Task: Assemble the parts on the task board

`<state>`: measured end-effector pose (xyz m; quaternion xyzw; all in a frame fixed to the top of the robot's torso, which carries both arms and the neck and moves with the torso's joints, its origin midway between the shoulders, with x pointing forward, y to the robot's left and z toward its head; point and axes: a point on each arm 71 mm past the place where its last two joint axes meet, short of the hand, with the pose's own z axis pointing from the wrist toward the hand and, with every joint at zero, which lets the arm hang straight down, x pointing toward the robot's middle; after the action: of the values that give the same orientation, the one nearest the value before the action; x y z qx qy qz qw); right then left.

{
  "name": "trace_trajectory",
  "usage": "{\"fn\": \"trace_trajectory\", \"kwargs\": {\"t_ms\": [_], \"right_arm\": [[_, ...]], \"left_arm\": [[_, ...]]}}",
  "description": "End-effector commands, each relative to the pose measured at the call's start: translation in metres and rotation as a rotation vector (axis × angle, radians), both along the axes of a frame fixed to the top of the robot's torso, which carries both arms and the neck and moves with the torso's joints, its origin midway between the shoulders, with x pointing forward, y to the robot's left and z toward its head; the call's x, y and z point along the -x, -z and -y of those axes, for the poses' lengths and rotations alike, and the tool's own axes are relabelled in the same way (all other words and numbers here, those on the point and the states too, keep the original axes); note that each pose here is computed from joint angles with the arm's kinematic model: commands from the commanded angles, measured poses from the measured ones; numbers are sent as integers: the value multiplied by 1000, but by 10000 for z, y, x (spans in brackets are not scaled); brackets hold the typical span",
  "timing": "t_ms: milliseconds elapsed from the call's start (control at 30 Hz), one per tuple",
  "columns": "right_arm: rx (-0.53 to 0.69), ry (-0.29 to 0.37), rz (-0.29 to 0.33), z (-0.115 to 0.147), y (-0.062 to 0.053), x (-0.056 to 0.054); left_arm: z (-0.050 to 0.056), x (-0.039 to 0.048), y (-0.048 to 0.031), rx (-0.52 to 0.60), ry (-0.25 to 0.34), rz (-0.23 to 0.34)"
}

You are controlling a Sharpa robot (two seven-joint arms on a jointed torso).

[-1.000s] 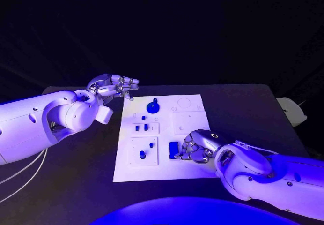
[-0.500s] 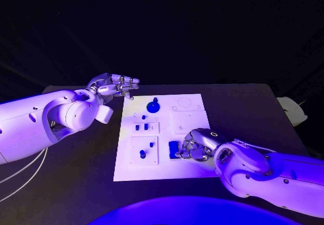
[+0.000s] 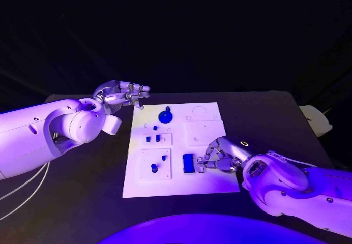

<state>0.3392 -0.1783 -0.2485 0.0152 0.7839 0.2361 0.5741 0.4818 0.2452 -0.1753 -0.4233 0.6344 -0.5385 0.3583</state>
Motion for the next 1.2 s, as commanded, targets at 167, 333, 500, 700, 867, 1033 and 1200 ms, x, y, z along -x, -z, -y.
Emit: {"fn": "trace_trajectory", "kwargs": {"t_ms": [167,333,500,700,867,1033,1200], "right_arm": [[-11,60,72,327,-141,-53],[81,70,71,462,-127,-62],[136,75,71,542,-101,-70],[171,75,56,587,-26,-59],[190,76,36,609,42,-46],[201,70,17,597,107,-31],[205,63,7,563,146,-34]], "left_arm": [[40,13,-11,19,37,3],[58,7,-7,21,42,3],[61,5,-4,21,43,3],[53,6,-3,20,41,3],[53,7,-3,20,42,2],[51,6,-2,20,41,2],[57,5,1,20,43,1]]}}
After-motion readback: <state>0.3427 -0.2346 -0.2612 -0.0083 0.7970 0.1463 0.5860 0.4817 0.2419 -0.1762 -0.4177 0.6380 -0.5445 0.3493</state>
